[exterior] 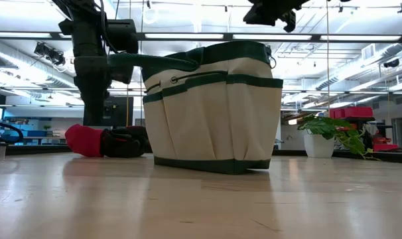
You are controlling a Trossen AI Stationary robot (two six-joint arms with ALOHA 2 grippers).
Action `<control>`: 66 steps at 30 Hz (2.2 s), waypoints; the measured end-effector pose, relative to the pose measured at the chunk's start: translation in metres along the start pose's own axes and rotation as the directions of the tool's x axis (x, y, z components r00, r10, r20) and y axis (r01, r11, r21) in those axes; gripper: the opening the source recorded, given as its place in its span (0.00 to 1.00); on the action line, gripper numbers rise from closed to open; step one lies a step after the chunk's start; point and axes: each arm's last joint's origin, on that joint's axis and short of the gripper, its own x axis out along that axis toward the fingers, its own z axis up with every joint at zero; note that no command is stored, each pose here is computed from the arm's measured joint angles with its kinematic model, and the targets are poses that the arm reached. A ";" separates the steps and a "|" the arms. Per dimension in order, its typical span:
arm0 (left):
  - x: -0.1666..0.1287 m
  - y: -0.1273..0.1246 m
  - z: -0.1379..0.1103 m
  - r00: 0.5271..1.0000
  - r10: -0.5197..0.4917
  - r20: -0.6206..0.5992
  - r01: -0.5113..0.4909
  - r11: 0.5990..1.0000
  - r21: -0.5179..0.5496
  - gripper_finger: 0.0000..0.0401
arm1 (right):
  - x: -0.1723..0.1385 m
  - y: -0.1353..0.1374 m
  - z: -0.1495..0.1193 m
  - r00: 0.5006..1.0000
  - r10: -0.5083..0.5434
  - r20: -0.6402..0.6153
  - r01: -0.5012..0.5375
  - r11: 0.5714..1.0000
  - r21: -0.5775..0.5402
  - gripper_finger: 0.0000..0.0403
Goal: Pick & Place Garden tools in Gardening bag
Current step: Put the red gloves into the white bag
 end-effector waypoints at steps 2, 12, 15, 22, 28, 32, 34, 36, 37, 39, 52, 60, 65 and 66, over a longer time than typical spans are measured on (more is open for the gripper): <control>0.000 0.000 0.001 1.000 0.003 0.008 -0.003 1.000 0.001 0.39 | 0.000 -0.004 -0.001 0.999 0.011 -0.030 -0.011 1.000 -0.002 0.12; 0.000 -0.001 0.001 1.000 -0.018 0.010 0.018 0.999 0.039 0.39 | 0.000 -0.007 -0.014 0.989 0.020 -0.148 -0.021 1.000 -0.006 0.12; 0.000 -0.001 0.001 1.000 -0.022 0.012 0.021 0.998 0.059 0.39 | 0.000 -0.007 -0.014 0.988 0.034 -0.148 -0.035 0.999 -0.001 0.12; 0.002 0.001 0.002 0.999 0.036 0.014 -0.037 0.992 0.117 0.39 | 0.000 -0.005 -0.014 0.980 0.111 -0.165 -0.111 0.994 0.008 0.12; 0.009 0.003 0.004 0.996 0.090 -0.017 -0.086 0.983 0.161 0.43 | 0.000 -0.004 -0.015 0.978 0.121 -0.168 -0.121 0.993 0.008 0.12; 0.014 0.004 0.005 0.993 0.116 -0.039 -0.108 0.981 0.162 0.50 | 0.000 -0.004 -0.015 0.978 0.121 -0.170 -0.119 0.993 0.027 0.12; 0.015 0.005 0.005 0.988 0.151 -0.036 -0.143 0.976 0.165 0.54 | 0.000 -0.005 -0.016 0.976 0.119 -0.180 -0.118 0.993 0.020 0.12; 0.016 0.005 0.006 0.983 0.182 -0.031 -0.174 0.970 0.170 0.59 | -0.001 -0.005 -0.017 0.974 0.117 -0.194 -0.117 0.993 0.012 0.12; 0.016 0.005 0.006 0.980 0.194 -0.030 -0.187 0.967 0.172 0.61 | -0.001 -0.005 -0.018 0.973 0.116 -0.199 -0.116 0.993 0.009 0.12; 0.016 0.005 0.006 0.979 0.205 -0.024 -0.197 0.965 0.174 0.64 | -0.001 -0.005 -0.019 0.971 0.113 -0.209 -0.115 0.993 0.003 0.12; 0.039 0.007 0.003 0.965 0.235 -0.117 -0.209 0.958 0.197 0.68 | -0.002 -0.004 -0.020 0.965 0.142 -0.222 -0.140 0.990 0.027 0.12; 0.053 0.009 0.010 0.968 0.225 -0.107 -0.204 0.963 0.177 0.67 | -0.002 -0.003 -0.020 0.964 0.143 -0.222 -0.141 0.990 0.025 0.12; 0.054 0.009 0.010 0.969 0.225 -0.103 -0.206 0.963 0.174 0.54 | -0.002 -0.004 -0.020 0.964 0.142 -0.226 -0.142 0.990 0.017 0.12; 0.054 0.009 0.010 0.969 0.225 -0.101 -0.206 0.963 0.174 0.50 | -0.002 -0.004 -0.021 0.963 0.141 -0.227 -0.142 0.990 0.016 0.12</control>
